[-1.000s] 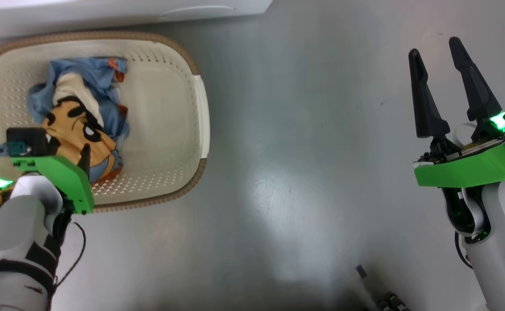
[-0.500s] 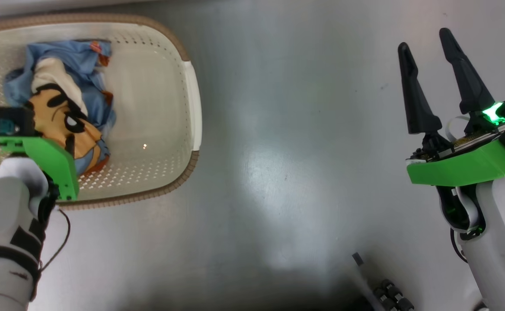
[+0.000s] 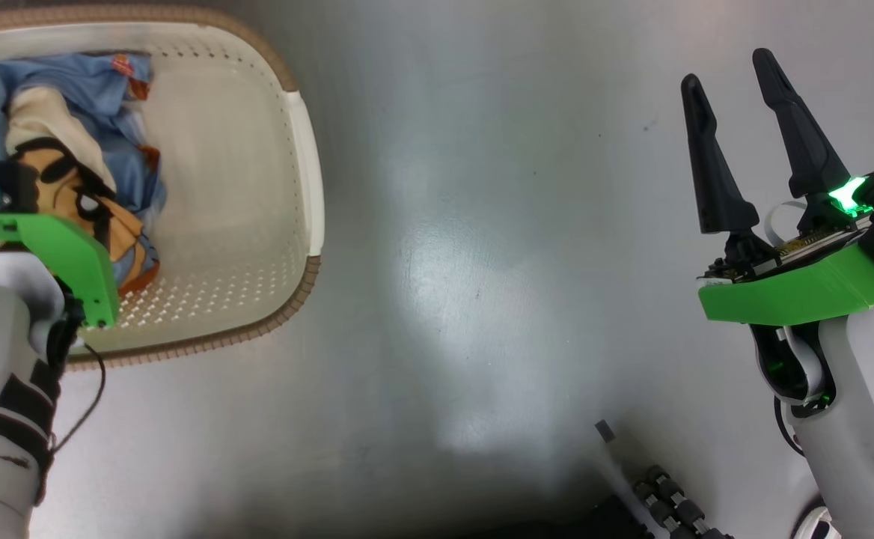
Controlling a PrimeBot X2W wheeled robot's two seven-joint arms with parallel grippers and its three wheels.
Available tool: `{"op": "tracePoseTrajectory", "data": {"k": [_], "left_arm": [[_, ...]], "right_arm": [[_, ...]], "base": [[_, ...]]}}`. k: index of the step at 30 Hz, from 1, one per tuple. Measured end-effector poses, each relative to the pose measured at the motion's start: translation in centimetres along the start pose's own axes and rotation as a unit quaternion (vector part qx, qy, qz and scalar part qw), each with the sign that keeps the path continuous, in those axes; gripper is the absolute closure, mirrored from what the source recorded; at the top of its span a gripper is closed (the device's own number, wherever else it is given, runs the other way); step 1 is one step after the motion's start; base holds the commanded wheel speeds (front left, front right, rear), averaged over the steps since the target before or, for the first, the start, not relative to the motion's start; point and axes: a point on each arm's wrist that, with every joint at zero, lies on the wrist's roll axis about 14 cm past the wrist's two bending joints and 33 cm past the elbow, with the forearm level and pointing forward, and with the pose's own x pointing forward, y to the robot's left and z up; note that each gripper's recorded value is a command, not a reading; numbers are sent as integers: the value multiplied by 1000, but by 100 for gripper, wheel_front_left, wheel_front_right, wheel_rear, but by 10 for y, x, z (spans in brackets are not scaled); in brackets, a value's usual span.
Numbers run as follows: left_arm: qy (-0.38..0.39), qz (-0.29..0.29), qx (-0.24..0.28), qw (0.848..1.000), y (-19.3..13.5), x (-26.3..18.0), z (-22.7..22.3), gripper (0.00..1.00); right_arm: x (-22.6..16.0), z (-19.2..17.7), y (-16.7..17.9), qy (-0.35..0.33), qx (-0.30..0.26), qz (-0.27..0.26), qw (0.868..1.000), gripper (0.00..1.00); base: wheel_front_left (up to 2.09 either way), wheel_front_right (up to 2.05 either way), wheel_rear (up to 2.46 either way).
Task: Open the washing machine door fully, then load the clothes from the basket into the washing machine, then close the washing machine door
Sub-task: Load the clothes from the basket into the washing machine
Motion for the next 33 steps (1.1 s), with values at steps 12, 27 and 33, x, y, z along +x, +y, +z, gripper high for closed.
{"op": "tracePoseTrajectory", "data": {"k": [12,27,33], "left_arm": [[0,-3,-3,1000,-3,11,6,96],[-83,-25,-80,993,-15,-11,45,100],[-150,-33,-121,981,-13,-40,60,100]], "right_arm": [[-2,-9,-2,11,0,-3,1000,0],[-3,18,2,-17,-4,1,1000,0],[-4,44,11,-44,-5,10,999,0]], "base": [[0,0,0],[0,0,0],[0,0,0]]}}
